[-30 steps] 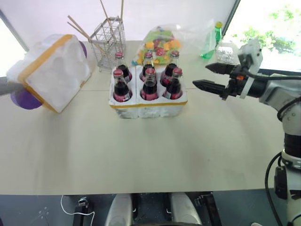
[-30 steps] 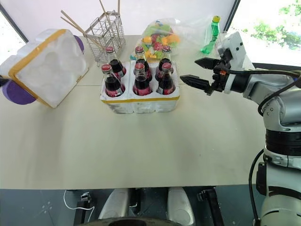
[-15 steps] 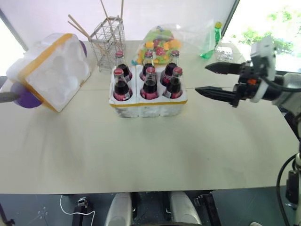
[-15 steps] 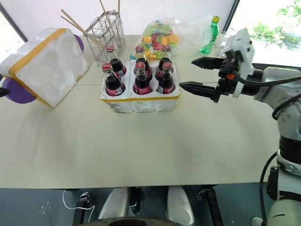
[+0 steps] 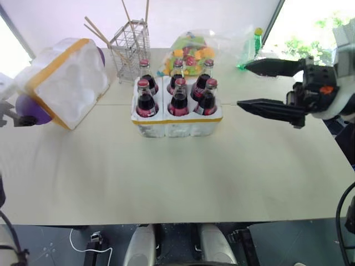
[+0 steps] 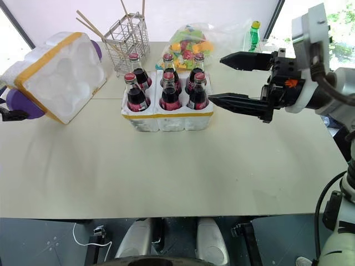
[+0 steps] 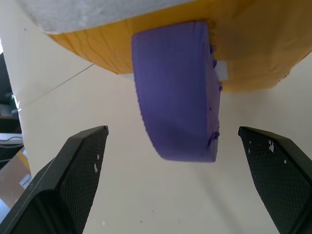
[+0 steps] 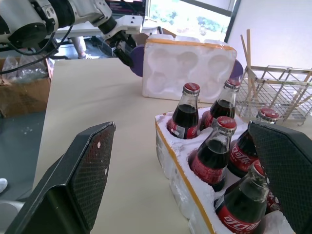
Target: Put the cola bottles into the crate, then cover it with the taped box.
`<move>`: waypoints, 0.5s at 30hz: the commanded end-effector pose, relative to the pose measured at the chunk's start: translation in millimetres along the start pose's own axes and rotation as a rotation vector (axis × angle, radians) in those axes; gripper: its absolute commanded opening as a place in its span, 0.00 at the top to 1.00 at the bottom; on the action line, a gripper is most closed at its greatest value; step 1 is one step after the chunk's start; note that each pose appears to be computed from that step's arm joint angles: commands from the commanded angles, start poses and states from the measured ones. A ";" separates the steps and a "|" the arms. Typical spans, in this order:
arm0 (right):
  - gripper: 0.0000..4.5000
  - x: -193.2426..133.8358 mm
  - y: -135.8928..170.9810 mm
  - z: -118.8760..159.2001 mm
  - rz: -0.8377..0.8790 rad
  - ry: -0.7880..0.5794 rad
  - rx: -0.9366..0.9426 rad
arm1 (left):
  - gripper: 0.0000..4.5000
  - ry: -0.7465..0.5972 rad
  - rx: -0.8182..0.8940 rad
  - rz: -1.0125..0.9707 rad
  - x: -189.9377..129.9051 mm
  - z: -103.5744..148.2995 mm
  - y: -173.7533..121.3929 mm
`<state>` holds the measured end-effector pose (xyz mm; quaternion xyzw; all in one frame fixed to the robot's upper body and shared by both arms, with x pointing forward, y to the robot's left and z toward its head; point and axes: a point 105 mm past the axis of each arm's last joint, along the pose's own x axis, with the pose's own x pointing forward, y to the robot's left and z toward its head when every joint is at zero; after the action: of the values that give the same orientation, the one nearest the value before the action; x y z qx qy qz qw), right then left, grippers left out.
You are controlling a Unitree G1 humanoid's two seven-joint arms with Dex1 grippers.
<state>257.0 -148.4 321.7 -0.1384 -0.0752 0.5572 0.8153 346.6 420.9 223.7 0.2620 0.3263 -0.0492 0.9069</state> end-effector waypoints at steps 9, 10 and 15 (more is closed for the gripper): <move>0.00 7.3 9.5 0.8 -0.005 -0.064 0.018 | 0.06 -0.001 0.031 0.055 8.2 17.6 0.6; 0.00 7.7 10.1 0.9 -0.007 -0.069 0.023 | 0.12 0.005 0.036 0.058 9.4 16.5 0.3; 0.00 10.0 13.8 -0.4 -0.009 -0.079 0.037 | 0.63 0.002 0.021 0.077 12.2 15.6 0.7</move>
<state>256.3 -137.1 309.8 -0.0932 -0.0796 0.5547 0.8229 365.5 408.8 214.4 0.2733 0.3305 -0.0393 0.9025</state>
